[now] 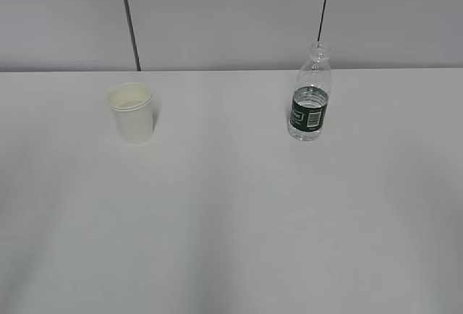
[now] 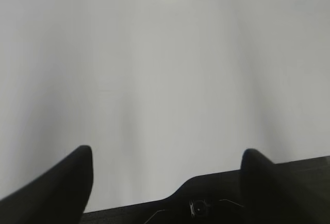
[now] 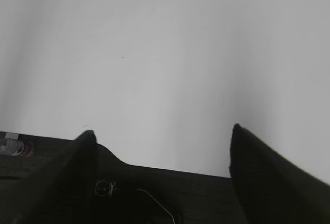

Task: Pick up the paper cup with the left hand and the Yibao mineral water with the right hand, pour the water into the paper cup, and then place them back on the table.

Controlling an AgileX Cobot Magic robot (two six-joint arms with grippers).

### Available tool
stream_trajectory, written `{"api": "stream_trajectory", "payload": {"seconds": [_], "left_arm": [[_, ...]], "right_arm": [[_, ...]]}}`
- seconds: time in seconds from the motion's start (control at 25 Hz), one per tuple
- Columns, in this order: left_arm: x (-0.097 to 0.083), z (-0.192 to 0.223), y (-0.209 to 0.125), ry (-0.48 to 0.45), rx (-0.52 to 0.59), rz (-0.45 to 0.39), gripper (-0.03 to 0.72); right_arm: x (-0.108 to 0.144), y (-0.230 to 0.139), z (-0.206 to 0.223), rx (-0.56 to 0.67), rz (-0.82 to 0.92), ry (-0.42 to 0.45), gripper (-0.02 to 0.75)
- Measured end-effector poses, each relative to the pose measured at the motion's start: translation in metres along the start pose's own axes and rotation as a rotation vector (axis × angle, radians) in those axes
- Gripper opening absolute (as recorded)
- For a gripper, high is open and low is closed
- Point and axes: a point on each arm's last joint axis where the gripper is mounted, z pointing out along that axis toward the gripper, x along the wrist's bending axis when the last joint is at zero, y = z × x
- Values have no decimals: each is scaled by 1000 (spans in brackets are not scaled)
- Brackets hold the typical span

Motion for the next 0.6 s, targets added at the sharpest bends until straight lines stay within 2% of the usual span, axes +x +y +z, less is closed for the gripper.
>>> {"api": "stream_trajectory", "payload": {"seconds": [0.36,0.6], "left_arm": [[7,-2,-66,-11,-91,11,527],[8,-9,-90,-23,-190,20,527]], "right_arm": [[-2,-27,-8,-77,-38,-20,585],[-2,-49,-15,-161,-54,-27,585]]}}
